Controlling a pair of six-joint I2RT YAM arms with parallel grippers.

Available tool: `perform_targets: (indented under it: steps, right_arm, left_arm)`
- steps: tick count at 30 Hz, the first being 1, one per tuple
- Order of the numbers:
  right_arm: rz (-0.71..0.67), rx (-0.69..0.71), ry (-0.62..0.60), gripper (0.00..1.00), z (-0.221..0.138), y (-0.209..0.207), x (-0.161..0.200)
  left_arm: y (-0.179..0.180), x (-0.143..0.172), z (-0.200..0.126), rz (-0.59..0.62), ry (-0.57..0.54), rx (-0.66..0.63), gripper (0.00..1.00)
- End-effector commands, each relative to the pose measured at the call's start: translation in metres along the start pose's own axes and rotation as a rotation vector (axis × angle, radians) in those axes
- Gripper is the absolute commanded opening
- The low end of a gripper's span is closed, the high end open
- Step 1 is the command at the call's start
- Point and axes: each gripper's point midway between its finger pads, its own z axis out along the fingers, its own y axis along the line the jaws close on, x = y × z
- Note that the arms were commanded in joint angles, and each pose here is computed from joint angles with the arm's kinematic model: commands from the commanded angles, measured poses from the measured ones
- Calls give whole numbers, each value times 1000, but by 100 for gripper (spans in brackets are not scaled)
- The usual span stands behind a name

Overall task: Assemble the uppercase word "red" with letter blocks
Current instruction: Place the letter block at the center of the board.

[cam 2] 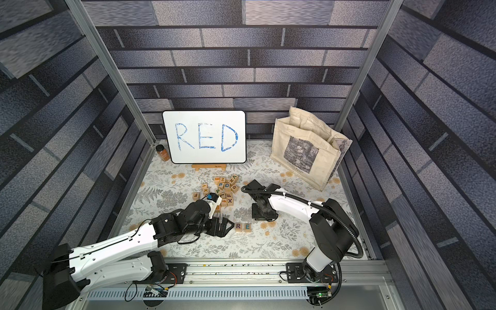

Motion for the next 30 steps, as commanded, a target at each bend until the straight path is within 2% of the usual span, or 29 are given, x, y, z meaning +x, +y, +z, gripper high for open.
perform_targets:
  steps: [1,30]
  right_arm:
    - [37,-23,-18,11,-3,2,5]
    - [19,11,-7,11,12,12,44]
  left_arm:
    - [4,3,-3,-13,-22,-25,100]
    - [9,19,-12,-18,-33,-34,100]
